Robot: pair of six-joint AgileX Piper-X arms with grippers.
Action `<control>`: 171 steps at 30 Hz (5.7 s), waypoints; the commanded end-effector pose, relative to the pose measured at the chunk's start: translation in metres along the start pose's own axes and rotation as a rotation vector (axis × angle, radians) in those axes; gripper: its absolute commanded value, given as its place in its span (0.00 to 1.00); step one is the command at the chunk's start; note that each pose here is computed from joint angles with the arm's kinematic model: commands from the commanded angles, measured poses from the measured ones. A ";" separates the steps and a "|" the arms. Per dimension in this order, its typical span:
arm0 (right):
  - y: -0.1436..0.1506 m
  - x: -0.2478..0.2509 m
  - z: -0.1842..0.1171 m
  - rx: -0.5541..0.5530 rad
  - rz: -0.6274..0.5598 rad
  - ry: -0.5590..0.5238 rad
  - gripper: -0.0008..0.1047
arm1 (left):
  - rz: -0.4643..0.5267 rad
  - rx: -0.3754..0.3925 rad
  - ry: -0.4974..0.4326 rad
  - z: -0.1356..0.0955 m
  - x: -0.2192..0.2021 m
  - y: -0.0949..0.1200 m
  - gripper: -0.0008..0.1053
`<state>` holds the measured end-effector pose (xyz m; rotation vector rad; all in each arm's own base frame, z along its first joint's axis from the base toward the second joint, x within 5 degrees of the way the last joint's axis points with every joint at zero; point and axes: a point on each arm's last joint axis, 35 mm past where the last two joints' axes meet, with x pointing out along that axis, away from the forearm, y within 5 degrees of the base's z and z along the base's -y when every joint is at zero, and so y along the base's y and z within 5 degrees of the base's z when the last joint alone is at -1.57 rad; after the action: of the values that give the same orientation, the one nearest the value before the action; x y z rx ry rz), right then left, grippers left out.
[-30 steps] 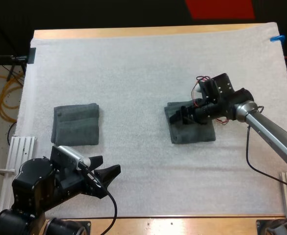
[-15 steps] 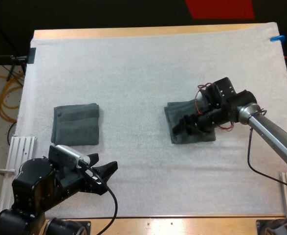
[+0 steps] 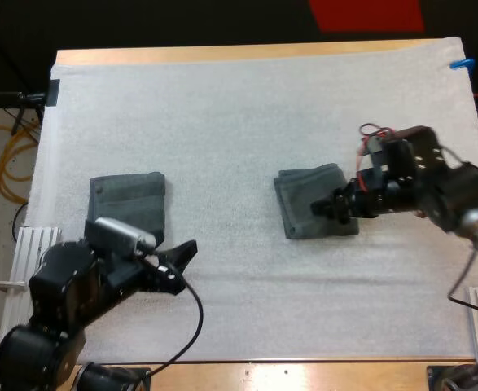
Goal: Pick towel from pile fold and stack
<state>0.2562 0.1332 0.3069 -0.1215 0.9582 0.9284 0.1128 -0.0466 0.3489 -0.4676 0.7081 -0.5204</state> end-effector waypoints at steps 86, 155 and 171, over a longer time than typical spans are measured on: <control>0.075 -0.140 -0.040 -0.077 -0.304 -0.296 0.60 | 0.075 -0.186 0.790 -0.009 0.360 0.008 0.01; 0.075 -0.140 -0.040 -0.099 -0.307 -0.293 0.60 | 1.125 0.169 0.952 0.133 0.194 0.158 0.24; 0.075 -0.140 -0.040 -0.099 -0.307 -0.293 0.60 | 0.822 0.015 0.880 0.119 0.203 0.154 0.24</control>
<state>0.1446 0.0740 0.4075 -0.1986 0.6094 0.6854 0.3731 -0.0204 0.2432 0.1378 1.6340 0.0927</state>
